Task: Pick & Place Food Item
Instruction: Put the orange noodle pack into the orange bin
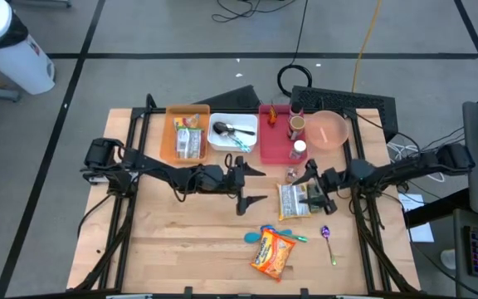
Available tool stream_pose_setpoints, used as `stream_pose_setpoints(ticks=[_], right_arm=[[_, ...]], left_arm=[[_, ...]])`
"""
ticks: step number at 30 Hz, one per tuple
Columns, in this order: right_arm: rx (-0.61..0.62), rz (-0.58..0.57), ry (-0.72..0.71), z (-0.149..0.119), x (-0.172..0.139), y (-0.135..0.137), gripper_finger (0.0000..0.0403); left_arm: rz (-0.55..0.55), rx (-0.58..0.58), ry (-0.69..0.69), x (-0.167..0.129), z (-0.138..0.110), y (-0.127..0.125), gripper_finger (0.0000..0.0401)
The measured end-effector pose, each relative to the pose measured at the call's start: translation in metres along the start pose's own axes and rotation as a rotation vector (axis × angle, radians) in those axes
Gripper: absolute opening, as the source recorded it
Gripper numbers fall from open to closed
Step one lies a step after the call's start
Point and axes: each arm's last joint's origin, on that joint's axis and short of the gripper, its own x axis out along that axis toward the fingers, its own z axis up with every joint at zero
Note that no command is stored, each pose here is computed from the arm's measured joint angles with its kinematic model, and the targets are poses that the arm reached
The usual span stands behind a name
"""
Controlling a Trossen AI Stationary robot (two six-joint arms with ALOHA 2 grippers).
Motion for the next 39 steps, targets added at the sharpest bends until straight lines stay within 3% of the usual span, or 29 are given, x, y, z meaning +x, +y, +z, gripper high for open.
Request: stream_pose_setpoints(ticks=[7,12,19,26,29,35,39], right_arm=[[-0.004,-0.076,0.116,-0.015,0.006,0.003,0.0279],[-0.05,-0.127,0.223,-0.017,0.016,0.008,0.0279],[-0.151,-0.217,0.477,-0.009,0.045,0.022,0.0279],[-0.125,-0.099,0.508,-0.015,0.063,0.043,0.0279],[-0.121,-0.067,0.508,-0.014,0.069,0.045,0.0279],[-0.126,-0.083,0.5,-0.011,0.071,0.04,0.0279],[-0.153,-0.091,0.494,-0.009,0.071,0.037,0.0279]], left_arm=[[-0.106,-0.026,0.083,0.0,-0.008,0.001,0.036],[-0.099,-0.033,0.171,0.0,-0.017,0.008,0.036],[-0.11,-0.013,0.253,-0.001,-0.026,0.006,0.036],[-0.278,-0.072,0.287,-0.004,-0.029,-0.009,0.036],[-0.277,-0.111,0.344,-0.005,-0.033,-0.009,0.036],[-0.325,-0.177,0.388,0.0,-0.042,-0.006,0.036],[-0.394,-0.21,0.44,0.02,-0.06,-0.009,0.036]])
